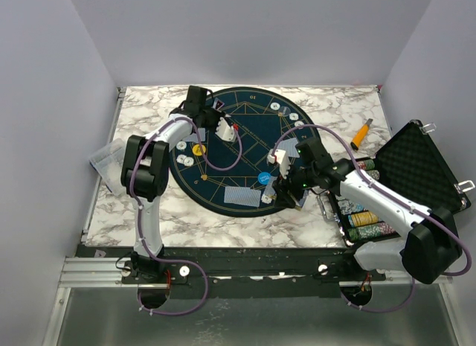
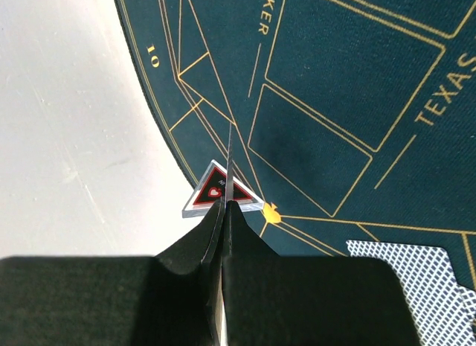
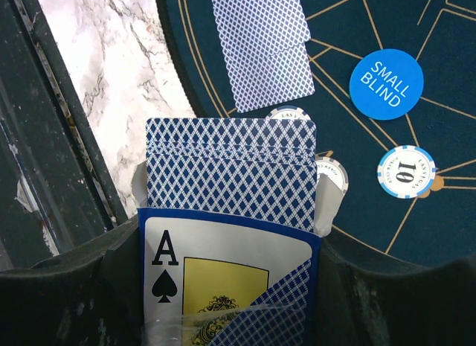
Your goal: Distribute texas hold em gaming equipment
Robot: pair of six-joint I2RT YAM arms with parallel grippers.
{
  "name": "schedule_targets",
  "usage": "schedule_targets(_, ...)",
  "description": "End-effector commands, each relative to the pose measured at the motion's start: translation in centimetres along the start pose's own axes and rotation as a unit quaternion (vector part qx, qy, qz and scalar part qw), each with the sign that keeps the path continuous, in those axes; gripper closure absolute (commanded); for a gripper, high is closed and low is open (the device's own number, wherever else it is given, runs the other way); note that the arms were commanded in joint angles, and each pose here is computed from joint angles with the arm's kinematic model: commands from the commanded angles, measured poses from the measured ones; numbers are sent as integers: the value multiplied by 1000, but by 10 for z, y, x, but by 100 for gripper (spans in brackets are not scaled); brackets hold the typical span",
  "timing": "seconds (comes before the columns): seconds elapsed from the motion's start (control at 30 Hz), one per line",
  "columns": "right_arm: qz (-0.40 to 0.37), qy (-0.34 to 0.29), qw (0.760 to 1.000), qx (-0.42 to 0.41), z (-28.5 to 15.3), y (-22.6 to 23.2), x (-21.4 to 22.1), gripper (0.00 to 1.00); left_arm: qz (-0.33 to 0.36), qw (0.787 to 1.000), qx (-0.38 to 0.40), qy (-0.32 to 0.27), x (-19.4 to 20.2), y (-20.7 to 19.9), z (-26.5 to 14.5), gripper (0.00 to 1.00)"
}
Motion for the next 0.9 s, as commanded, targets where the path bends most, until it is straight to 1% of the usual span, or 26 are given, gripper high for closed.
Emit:
schedule_targets(0.0,-5,-5,1000,10,-1,-6,-6,99,22,999,20,10,7,-4,10,100)
schedule_targets(0.2,-5,-1,1000,13,-1,-7,-3,99,28,999,26,19,13,-5,20,100)
schedule_targets(0.4,-5,3,1000,15,-1,-8,-2,99,17,999,31,32,18,-8,28,94)
schedule_targets(0.43,-6,2,1000,14,-1,-7,-2,99,17,999,31,33,18,-8,29,91)
schedule_targets(0.47,-5,3,1000,14,-1,-7,-2,99,18,999,34,34,18,-10,29,85)
schedule_targets(0.63,-6,5,1000,12,0,-7,-1,99,16,999,38,36,15,-16,22,45)
schedule_targets(0.73,-7,3,1000,12,0,-7,-2,99,14,999,39,32,9,-20,12,34)
schedule_targets(0.87,-9,1,1000,12,-1,-7,-3,99,14,998,49,30,-2,-32,-5,28)
Point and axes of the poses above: each gripper's point midway between its finger pads, its own z axis out along the fingers, its own y axis along the line the jaws close on, x = y × z, the point moved 3 cm from there along -z, back along the fingers, and after that the axes turned 4 degrees about -z, right-handed, at the moved point
